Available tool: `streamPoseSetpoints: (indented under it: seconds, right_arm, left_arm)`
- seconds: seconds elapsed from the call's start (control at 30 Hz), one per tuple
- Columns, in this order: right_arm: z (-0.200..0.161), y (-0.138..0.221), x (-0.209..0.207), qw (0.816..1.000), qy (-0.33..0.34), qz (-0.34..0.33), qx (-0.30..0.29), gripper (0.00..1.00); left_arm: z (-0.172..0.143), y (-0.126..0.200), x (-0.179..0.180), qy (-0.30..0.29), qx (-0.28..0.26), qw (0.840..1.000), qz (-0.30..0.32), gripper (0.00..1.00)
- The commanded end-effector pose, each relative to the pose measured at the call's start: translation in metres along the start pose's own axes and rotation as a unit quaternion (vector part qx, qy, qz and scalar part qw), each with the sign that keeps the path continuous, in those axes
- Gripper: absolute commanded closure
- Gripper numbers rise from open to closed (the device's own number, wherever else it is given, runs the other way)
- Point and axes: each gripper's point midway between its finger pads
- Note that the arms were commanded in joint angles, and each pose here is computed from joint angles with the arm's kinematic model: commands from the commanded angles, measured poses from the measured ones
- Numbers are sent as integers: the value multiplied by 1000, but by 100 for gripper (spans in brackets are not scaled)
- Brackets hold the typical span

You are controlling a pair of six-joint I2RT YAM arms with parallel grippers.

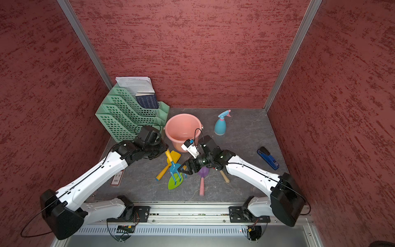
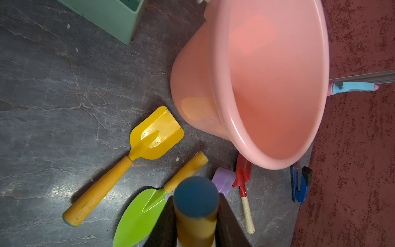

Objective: Organize the gardening tools
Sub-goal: Pick up the gardening tool from the center of the board.

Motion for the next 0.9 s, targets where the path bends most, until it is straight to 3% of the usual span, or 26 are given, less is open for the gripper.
streamPoseSetpoints:
  seconds: [0.0,0.37,0.6,0.77,0.87]
  right_arm:
    - [7,-1,9,1000,16,18,5,31]
    - [10,-13,2,999,14,18,29,63]
    - [-3,-23,-2,998,0,28,55,71]
    - [-2,-23,-3,998,-1,25,57,100]
    - [0,-21,-1,998,2,24,62,100]
  left_arm:
    - [3,7,-9,22,-19,999,-28,100]
    - [-5,10,-12,26,-23,999,-37,100]
    - [-1,16,-9,34,-36,998,-40,100]
    - [-2,17,-9,34,-35,998,-43,100]
    - [-4,17,-9,26,-31,998,-46,100]
Point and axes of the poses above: each gripper's point midway between its finger pads, its own y axis back along the fingers, its own x axis along the line the jaws close on, z = x × y, and after that the axes turned 12 degrees about y, right-handed
